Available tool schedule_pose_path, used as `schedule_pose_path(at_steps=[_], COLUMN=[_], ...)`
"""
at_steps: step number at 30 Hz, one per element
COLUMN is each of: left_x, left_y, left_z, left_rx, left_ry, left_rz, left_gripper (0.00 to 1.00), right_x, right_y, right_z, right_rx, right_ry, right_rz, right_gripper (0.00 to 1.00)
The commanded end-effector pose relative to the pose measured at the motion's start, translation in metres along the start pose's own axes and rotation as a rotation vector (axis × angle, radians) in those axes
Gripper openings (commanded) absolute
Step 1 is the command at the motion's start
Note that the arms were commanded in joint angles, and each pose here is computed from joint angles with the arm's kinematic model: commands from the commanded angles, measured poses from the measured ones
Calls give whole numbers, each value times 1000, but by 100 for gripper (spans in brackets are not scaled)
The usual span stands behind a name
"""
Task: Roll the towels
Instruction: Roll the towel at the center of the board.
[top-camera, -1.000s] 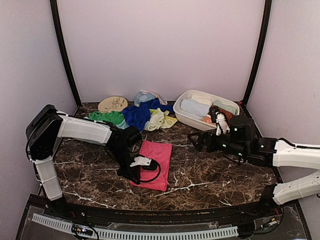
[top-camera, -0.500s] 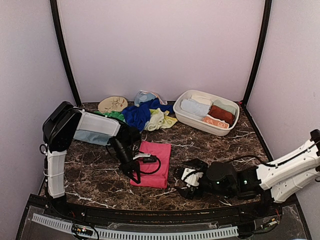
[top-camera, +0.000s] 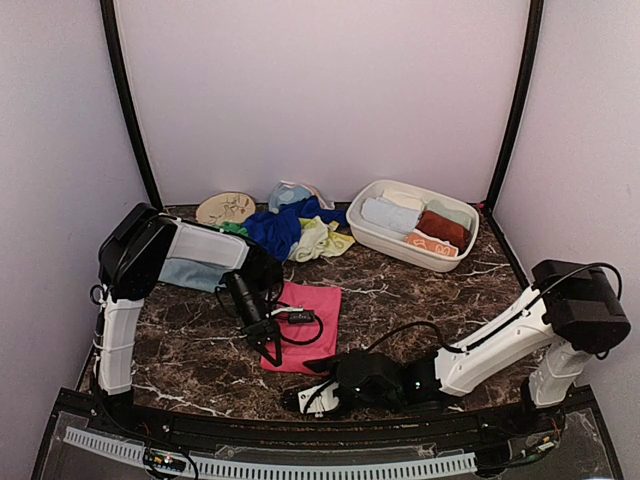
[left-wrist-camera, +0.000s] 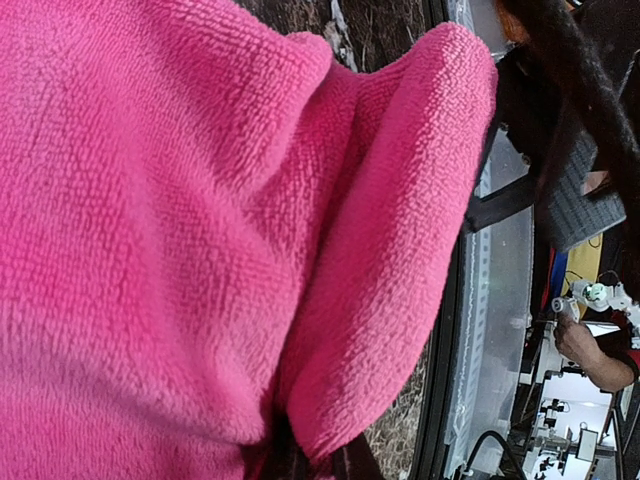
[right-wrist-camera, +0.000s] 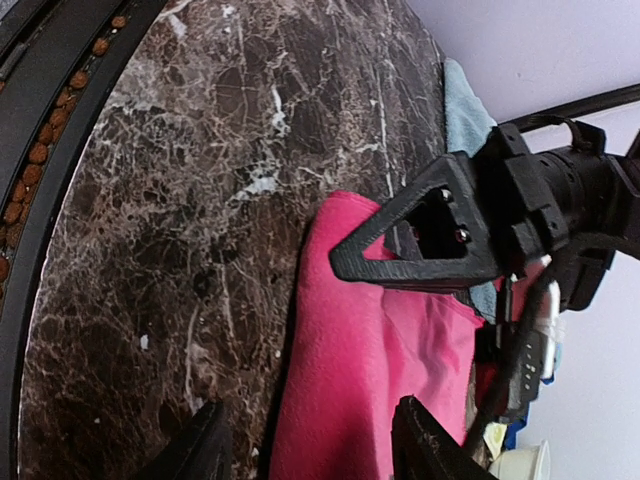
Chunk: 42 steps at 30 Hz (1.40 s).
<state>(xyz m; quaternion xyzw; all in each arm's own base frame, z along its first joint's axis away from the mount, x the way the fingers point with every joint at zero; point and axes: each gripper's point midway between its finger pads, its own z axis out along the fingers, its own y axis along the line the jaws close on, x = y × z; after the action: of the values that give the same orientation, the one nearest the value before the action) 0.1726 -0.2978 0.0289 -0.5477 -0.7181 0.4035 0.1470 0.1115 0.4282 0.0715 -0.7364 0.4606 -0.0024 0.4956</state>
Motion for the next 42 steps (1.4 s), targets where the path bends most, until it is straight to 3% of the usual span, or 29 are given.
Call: schedule_pose_path(at_steps=[1, 13, 18, 21, 23, 31, 36, 42], left_x=[20, 26, 22, 18, 17, 29, 39, 46], left_y=[9, 16, 15, 9, 4, 4, 4, -15], left_z=[9, 7, 3, -2, -6, -59, -93, -101], left_rx=[-14, -55, -77, -75, -76, -234, -431, -548], left_ry=[95, 139, 121, 90, 63, -196, -251, -267], left_rz=[-58, -44, -24, 0, 14, 32, 92, 230], left_gripper=[1, 9, 24, 53, 58, 61, 61, 60], right_x=[-15, 10, 25, 36, 42, 40, 40, 47], right_y=[-8, -6, 1, -1, 0, 5, 6, -9], right_z=[17, 46, 50, 55, 57, 51, 48, 52], right_rx=[10, 9, -37, -51, -66, -167, -236, -427], right_ry=[-65, -14, 34, 77, 98, 93, 98, 75], right_rz=[9, 121, 195, 270, 312, 464, 581, 936], right_gripper=[54, 48, 33, 28, 24, 6, 0, 0])
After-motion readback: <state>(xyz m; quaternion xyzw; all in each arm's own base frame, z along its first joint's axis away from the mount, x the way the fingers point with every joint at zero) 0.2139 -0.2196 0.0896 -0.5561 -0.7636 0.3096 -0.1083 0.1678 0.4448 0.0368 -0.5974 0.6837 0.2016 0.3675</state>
